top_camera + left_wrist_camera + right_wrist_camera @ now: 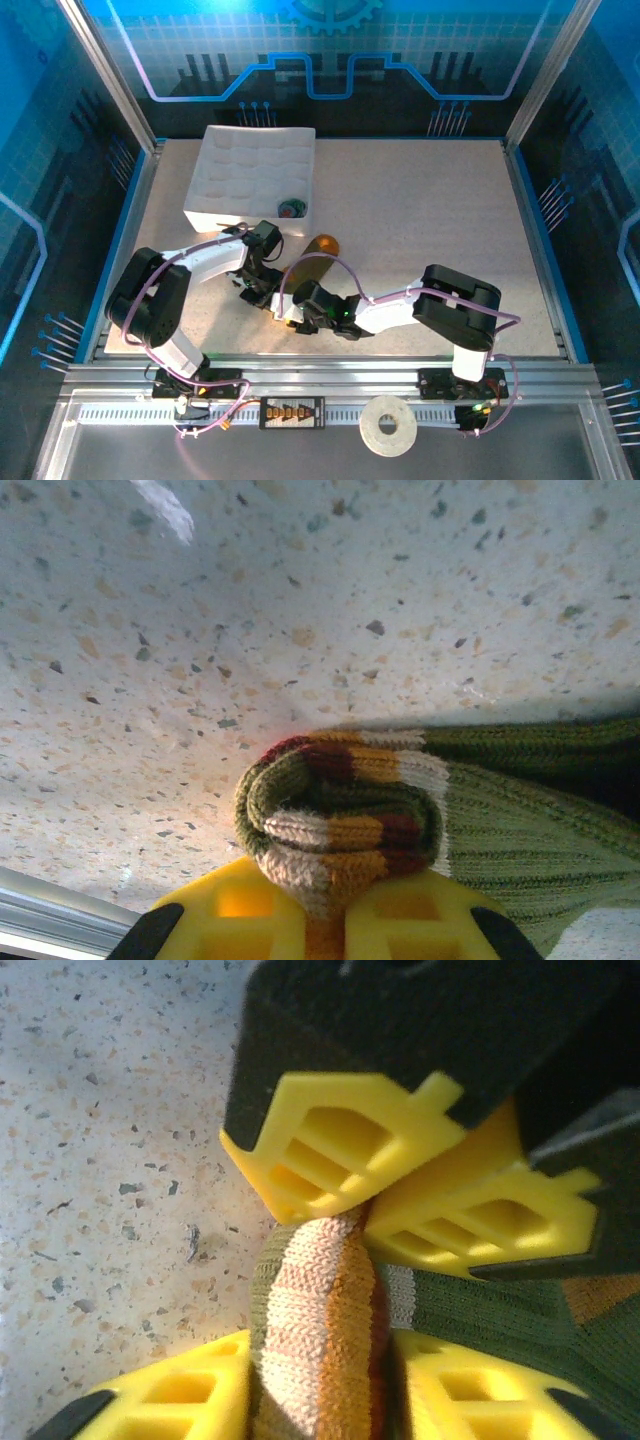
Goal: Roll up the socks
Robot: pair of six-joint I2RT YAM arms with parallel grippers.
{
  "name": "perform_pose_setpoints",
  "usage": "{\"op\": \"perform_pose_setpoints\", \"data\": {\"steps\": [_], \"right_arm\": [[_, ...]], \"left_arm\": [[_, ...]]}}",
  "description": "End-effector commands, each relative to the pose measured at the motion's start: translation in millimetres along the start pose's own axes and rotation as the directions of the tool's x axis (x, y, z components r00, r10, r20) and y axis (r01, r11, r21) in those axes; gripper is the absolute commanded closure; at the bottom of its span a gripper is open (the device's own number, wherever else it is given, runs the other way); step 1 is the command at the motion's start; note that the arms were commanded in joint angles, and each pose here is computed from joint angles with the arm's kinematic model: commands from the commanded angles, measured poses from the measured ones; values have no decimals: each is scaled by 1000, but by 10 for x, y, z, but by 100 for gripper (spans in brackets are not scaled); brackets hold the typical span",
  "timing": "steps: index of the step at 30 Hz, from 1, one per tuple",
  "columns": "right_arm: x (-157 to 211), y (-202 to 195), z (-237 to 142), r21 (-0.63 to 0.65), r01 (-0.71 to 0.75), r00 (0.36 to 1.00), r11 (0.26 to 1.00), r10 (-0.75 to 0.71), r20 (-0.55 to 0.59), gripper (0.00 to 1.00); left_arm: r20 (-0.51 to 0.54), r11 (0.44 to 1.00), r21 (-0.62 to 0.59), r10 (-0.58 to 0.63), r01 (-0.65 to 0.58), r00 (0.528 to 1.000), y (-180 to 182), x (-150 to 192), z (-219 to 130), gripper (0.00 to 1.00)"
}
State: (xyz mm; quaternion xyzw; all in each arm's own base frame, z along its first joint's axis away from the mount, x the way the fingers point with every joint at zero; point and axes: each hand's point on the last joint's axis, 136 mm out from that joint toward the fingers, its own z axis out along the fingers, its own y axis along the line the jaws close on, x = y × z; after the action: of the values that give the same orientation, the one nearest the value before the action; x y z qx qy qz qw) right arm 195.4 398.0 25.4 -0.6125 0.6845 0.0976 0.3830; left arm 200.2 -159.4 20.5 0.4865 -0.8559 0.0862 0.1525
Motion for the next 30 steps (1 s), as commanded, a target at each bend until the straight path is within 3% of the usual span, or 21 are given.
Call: {"op": "perform_pose_setpoints", "data": {"steps": [1,5,9,18,22,26,30], "right_arm": [[-194,-94,-69,35,-10,999,999,8,47,54],[-219,-75,-113,23,2,998,1000,-3,59,54],[-177,-40,-83,5,-2,999,1000,1,45,65],[-140,5,-54,-34,-32,999,999,33,30,99],[11,64,-11,-138,-154,988,978,151,-29,100],[283,172,54,-243,-325,945,914,303,-124,100],[565,293,84,-292,-449,891,844,399,-216,100]], "left_arm": [[39,991,-130,-22,27,999,297,-135,193,100],[42,991,-127,-26,31,999,291,-141,189,100],[41,992,-125,-24,29,999,283,-138,193,100],[43,993,-114,-20,25,999,284,-135,178,100],[66,998,-58,-25,29,998,258,-129,70,100],[64,998,61,-27,23,998,166,-79,-39,75],[40,994,104,-34,30,999,197,-11,-117,61]]}}
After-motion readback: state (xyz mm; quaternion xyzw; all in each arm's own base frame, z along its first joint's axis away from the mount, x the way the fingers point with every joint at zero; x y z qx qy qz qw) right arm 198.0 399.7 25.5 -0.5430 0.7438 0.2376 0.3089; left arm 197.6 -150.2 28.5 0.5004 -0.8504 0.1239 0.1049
